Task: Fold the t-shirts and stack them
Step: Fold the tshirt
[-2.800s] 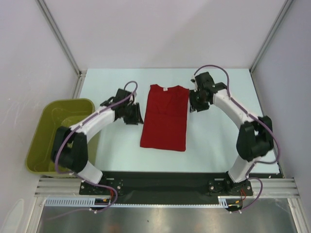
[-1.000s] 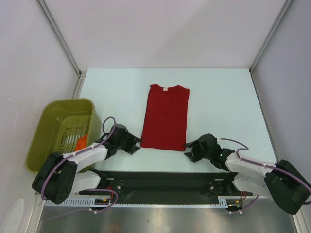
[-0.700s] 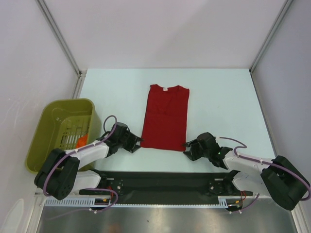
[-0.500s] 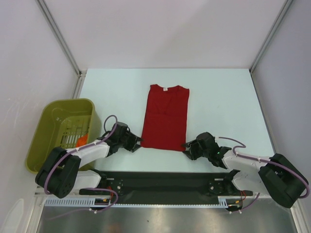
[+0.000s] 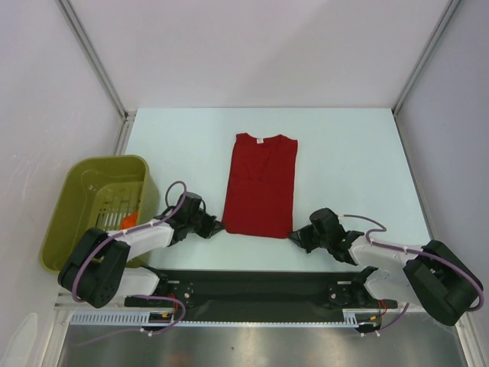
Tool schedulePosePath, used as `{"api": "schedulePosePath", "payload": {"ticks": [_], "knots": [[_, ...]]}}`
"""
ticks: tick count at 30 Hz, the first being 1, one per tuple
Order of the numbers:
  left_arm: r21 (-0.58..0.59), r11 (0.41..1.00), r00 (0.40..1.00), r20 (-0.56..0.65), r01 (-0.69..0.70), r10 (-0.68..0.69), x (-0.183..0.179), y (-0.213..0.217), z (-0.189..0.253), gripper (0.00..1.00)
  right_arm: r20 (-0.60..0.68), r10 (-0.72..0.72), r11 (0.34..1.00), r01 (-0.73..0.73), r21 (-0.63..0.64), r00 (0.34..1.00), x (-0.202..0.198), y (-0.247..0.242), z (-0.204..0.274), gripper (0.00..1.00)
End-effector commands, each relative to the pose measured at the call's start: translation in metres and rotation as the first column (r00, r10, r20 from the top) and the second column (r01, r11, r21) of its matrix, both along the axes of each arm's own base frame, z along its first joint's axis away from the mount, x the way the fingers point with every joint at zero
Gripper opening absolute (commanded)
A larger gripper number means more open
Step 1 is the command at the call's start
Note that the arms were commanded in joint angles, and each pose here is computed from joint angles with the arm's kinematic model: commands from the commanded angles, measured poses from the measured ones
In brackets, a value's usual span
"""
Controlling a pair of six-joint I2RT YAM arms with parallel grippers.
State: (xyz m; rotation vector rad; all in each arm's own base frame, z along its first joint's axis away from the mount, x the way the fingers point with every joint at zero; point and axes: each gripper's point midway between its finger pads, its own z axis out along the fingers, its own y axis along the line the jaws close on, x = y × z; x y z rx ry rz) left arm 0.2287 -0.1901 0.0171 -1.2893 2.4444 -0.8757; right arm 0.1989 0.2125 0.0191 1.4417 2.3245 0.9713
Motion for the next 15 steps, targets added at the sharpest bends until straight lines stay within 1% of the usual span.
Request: {"api": "schedulePosePath", "payload": {"ticks": [1, 3, 4, 6, 9, 11, 12, 14, 15], "knots": [[-0.006, 0.998, 0.998, 0.011, 0.058, -0.058, -0.009, -0.004, 0.004, 0.00, -0.031, 0.054, 0.998, -0.055, -0.035, 0.998, -0.018, -0.009, -0.010, 0.00], [-0.010, 0.999, 0.999, 0.006, 0.053, -0.053, -0.015, -0.003, 0.006, 0.00, 0.014, 0.064, 0.998, -0.064, -0.012, 0.998, -0.016, -0.008, 0.001, 0.00], [-0.012, 0.999, 0.999, -0.009, 0.053, -0.053, -0.021, -0.003, 0.002, 0.00, -0.005, 0.070, 0.997, -0.070, -0.035, 0.998, -0.022, -0.014, -0.004, 0.00], [-0.036, 0.998, 0.999, -0.010, 0.043, -0.044, -0.027, -0.005, 0.006, 0.00, 0.039, 0.093, 0.994, -0.091, -0.057, 0.995, -0.021, -0.015, 0.003, 0.00], [-0.021, 0.998, 0.998, -0.017, 0.061, -0.062, -0.039, -0.004, 0.004, 0.00, 0.061, 0.145, 0.987, -0.140, -0.077, 0.988, -0.025, -0.016, 0.011, 0.00], [-0.022, 0.997, 0.997, 0.018, 0.075, -0.075, -0.038, -0.006, 0.016, 0.00, 0.066, 0.178, 0.982, -0.173, -0.080, 0.982, -0.029, -0.014, 0.014, 0.00], [-0.004, 0.996, 0.996, 0.038, 0.085, -0.085, -0.037, -0.006, 0.024, 0.00, 0.060, 0.203, 0.976, -0.197, -0.091, 0.977, -0.034, -0.013, 0.014, 0.00], [0.024, 0.996, 0.996, 0.025, 0.089, -0.089, -0.041, -0.002, 0.027, 0.00, 0.071, 0.217, 0.973, -0.210, -0.094, 0.974, -0.035, -0.012, 0.017, 0.00], [0.030, 0.995, 0.993, 0.056, 0.099, -0.101, -0.036, -0.003, 0.036, 0.00, 0.085, 0.223, 0.972, -0.215, -0.091, 0.971, -0.034, -0.011, 0.022, 0.00]]}}
